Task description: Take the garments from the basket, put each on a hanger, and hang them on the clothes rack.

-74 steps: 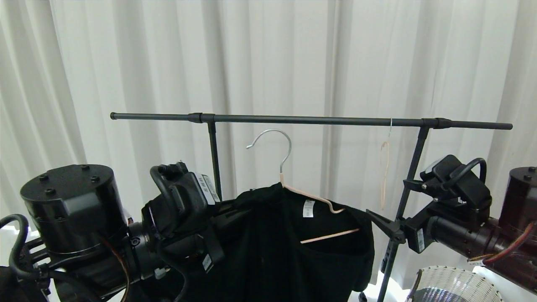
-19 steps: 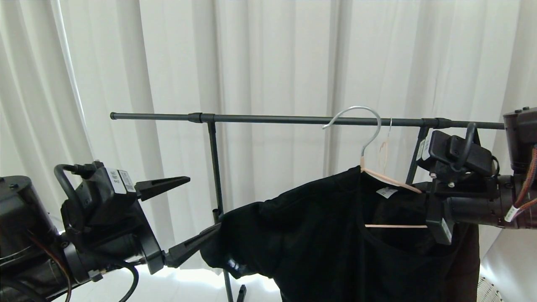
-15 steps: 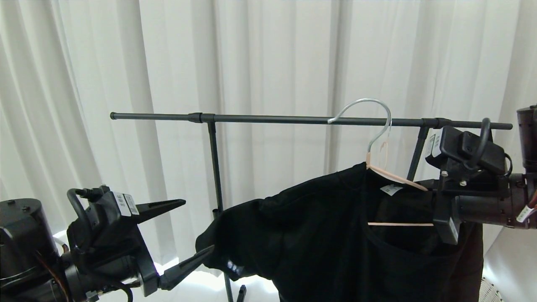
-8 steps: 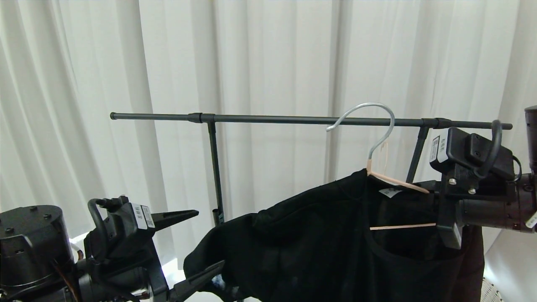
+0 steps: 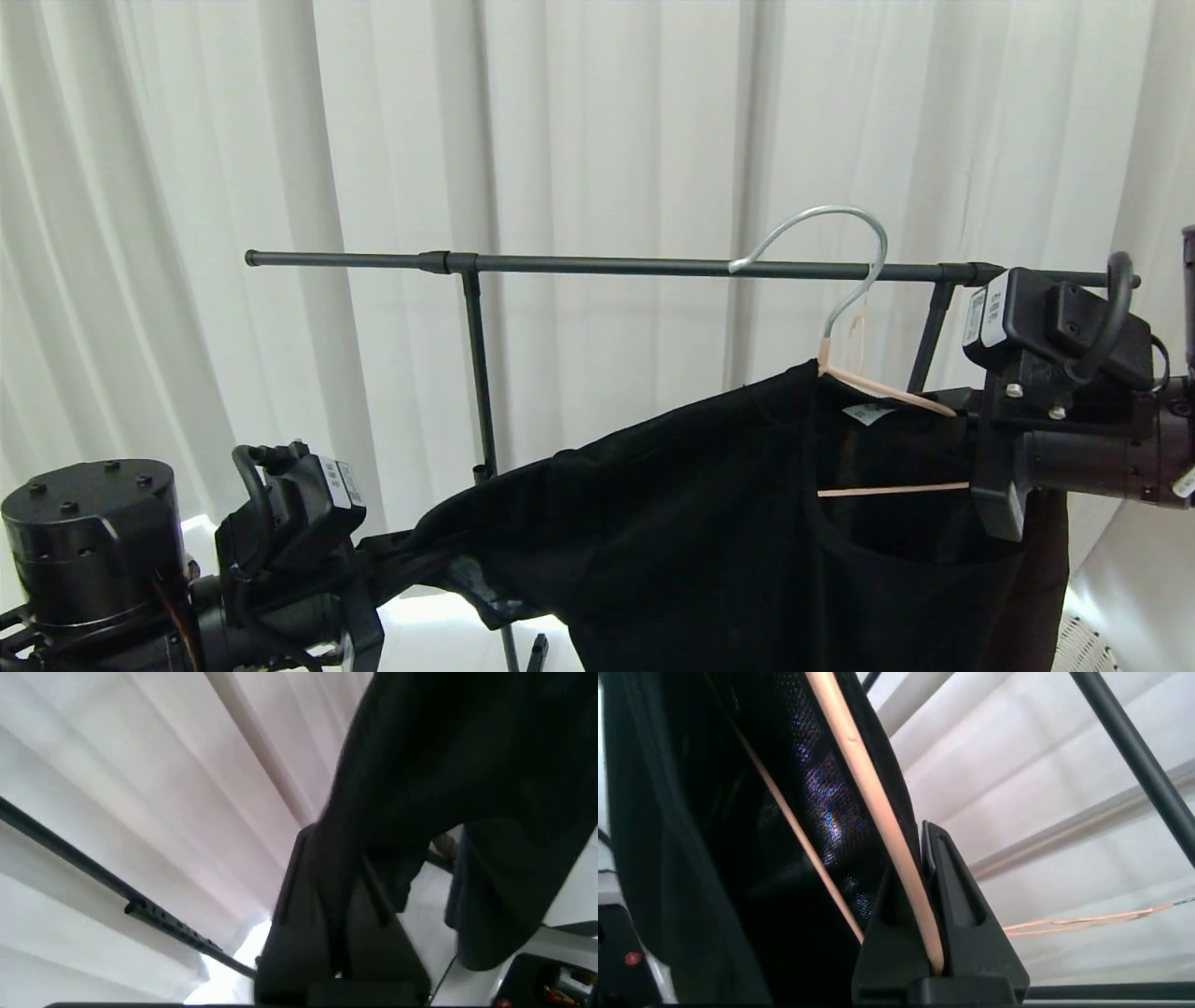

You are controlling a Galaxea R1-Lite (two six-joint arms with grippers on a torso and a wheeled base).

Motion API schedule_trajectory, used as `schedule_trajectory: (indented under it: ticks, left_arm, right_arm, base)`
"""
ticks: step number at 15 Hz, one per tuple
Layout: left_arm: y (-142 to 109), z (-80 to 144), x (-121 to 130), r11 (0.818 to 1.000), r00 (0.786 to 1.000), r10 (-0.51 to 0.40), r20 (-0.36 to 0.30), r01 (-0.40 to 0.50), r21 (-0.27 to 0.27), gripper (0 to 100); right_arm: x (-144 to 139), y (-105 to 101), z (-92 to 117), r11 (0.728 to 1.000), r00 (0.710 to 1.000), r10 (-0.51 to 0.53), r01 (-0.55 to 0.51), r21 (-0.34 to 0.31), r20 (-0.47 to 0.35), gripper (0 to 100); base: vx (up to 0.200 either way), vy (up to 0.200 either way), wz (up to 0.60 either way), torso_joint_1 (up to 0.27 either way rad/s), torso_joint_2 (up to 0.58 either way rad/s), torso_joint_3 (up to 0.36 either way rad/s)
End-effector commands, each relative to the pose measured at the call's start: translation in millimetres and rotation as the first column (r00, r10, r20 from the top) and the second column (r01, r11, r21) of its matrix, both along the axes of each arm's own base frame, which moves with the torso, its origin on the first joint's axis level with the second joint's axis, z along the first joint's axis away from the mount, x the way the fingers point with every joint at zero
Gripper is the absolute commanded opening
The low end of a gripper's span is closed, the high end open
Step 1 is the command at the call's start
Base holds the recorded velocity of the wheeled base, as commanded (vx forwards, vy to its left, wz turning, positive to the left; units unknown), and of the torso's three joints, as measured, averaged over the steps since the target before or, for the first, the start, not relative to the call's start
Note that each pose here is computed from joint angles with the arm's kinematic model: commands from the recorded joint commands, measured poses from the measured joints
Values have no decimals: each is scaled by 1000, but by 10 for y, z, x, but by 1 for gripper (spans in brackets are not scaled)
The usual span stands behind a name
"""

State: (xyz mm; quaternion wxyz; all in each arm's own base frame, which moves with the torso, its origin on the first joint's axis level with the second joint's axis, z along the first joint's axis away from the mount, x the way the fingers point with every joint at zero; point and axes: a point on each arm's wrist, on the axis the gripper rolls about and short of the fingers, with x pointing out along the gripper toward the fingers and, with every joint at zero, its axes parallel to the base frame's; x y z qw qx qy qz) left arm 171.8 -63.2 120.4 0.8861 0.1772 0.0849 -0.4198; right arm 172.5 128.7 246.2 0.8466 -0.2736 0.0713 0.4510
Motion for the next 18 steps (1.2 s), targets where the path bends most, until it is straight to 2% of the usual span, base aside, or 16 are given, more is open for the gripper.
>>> schedule_trajectory:
  ticks: [1,4,6,11,12,17,18]
  left_arm:
    - [88,-36,55,998,998,62,-18,-62,9,0]
    - [382,-73,130,968,968,249,-31,-248,26,0]
    - [499,-77,135,951,950,309,-33,-309,26,0]
    - [500,-18,97,950,951,310,-1,-310,17,0]
    - [500,-1,86,950,951,310,8,-310,14,100]
    - [509,101,25,948,947,319,47,-319,-17,100]
    - [511,147,-5,942,943,332,37,-330,-57,100]
  right_arm:
    - [-3,-18,8,1000,1000,-14,14,0,4,0]
    - [-5,-95,2,997,997,-73,73,-5,12,0]
    - [2,-133,4,996,996,-91,92,-3,14,0]
    - [4,-154,20,994,993,-114,114,2,21,0]
    - [3,-159,19,991,991,-131,131,-3,24,0]
    - [10,-172,5,981,981,-193,193,-2,6,0]
    - [12,-176,0,976,976,-218,218,4,-5,0]
  base:
    - [0,0,0,0,0,0]
    - [0,0,0,0,0,0]
    - [0,0,0,0,0,0]
    - [0,0,0,0,0,0]
    - [0,0,0,0,0,0]
    - [0,0,0,0,0,0]
    - [0,0,0,0,0,0]
